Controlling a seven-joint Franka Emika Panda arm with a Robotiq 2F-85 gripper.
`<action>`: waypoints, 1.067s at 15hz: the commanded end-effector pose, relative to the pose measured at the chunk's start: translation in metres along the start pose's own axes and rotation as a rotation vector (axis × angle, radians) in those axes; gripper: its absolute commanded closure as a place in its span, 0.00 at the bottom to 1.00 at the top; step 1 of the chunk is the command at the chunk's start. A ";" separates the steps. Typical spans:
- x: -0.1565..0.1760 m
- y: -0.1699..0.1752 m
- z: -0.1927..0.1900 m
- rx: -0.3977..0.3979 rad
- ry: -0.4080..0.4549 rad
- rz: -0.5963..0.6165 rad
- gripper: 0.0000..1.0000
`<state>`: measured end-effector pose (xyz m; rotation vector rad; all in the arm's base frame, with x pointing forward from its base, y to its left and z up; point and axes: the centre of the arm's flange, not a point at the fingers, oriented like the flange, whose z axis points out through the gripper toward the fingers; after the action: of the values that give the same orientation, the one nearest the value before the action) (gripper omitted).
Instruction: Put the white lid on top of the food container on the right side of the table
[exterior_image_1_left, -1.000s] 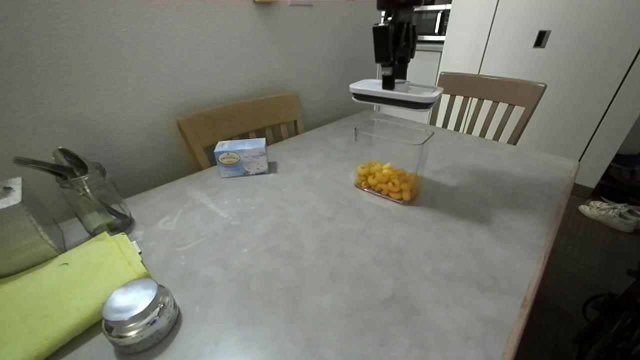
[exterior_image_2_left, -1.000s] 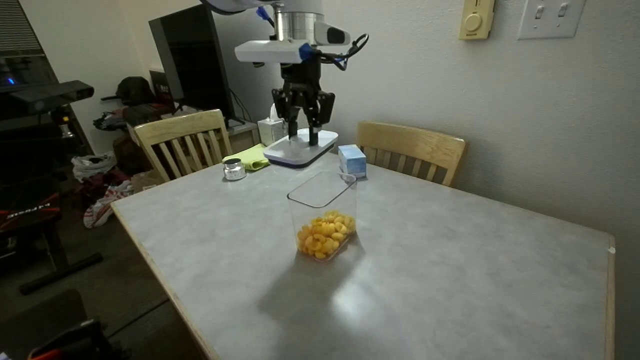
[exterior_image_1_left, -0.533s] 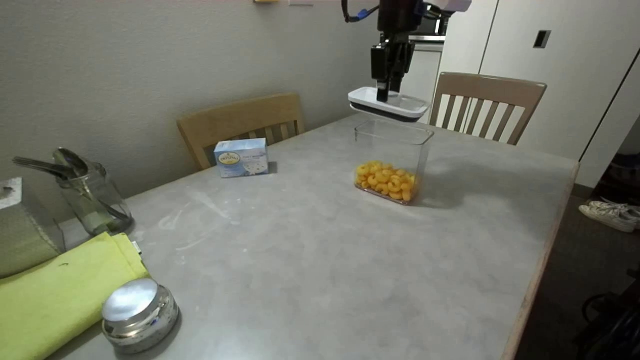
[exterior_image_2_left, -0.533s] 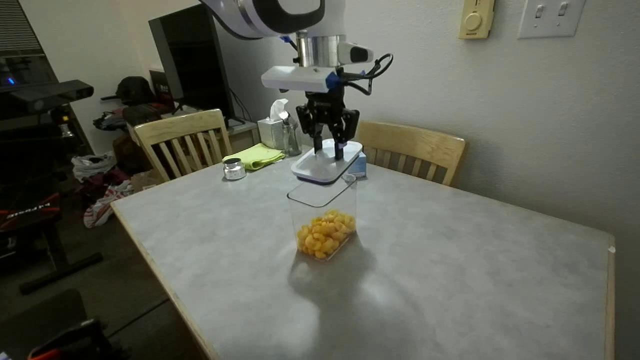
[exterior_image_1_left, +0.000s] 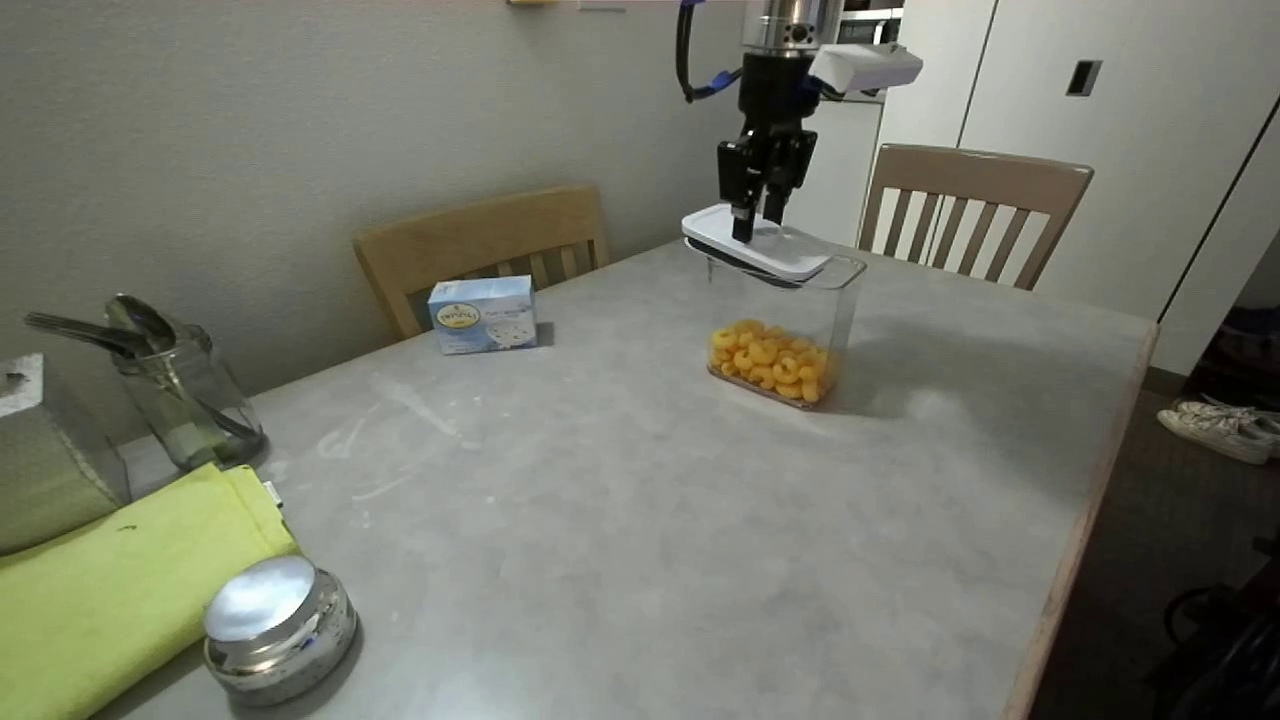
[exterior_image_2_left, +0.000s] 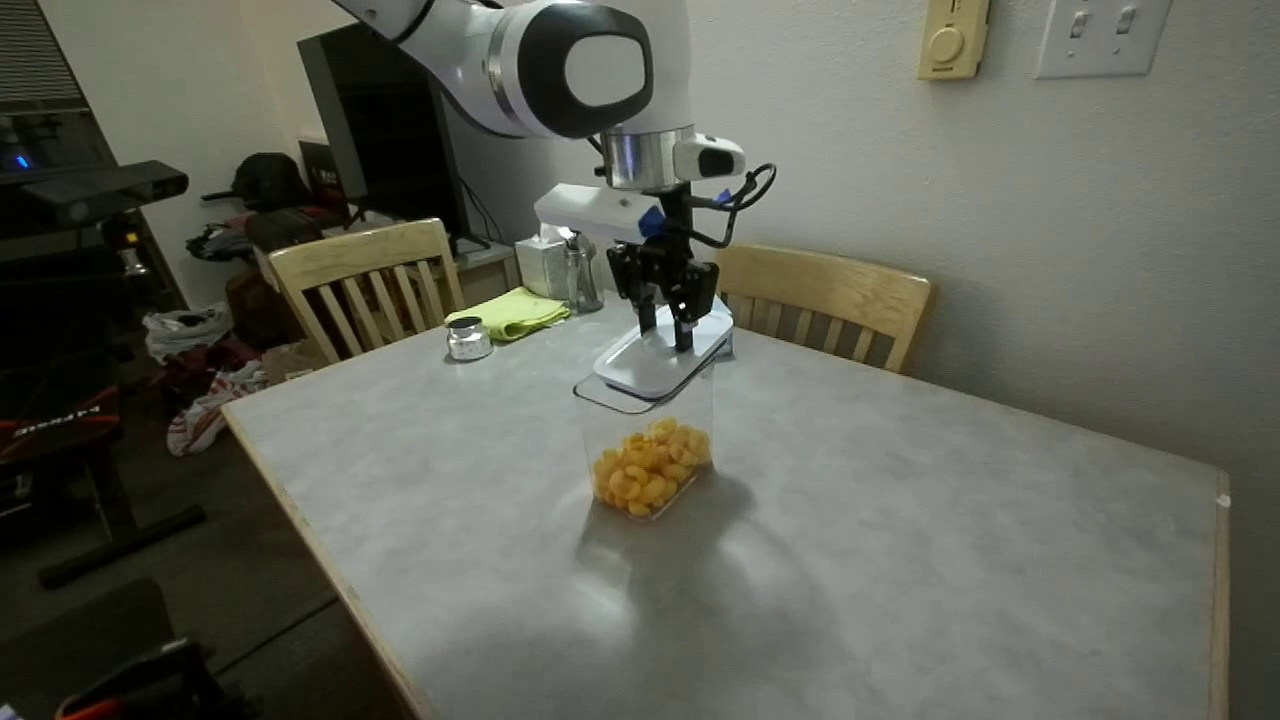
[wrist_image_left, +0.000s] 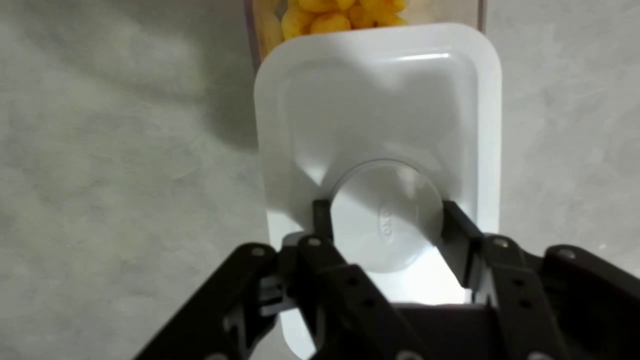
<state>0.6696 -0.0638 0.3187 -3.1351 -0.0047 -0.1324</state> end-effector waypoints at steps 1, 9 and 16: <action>-0.009 -0.002 0.002 -0.006 -0.012 -0.010 0.71; -0.031 -0.004 -0.015 -0.041 -0.114 -0.034 0.71; -0.045 -0.002 -0.010 -0.025 -0.208 -0.030 0.71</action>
<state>0.6376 -0.0601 0.3227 -3.1496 -0.0461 0.1515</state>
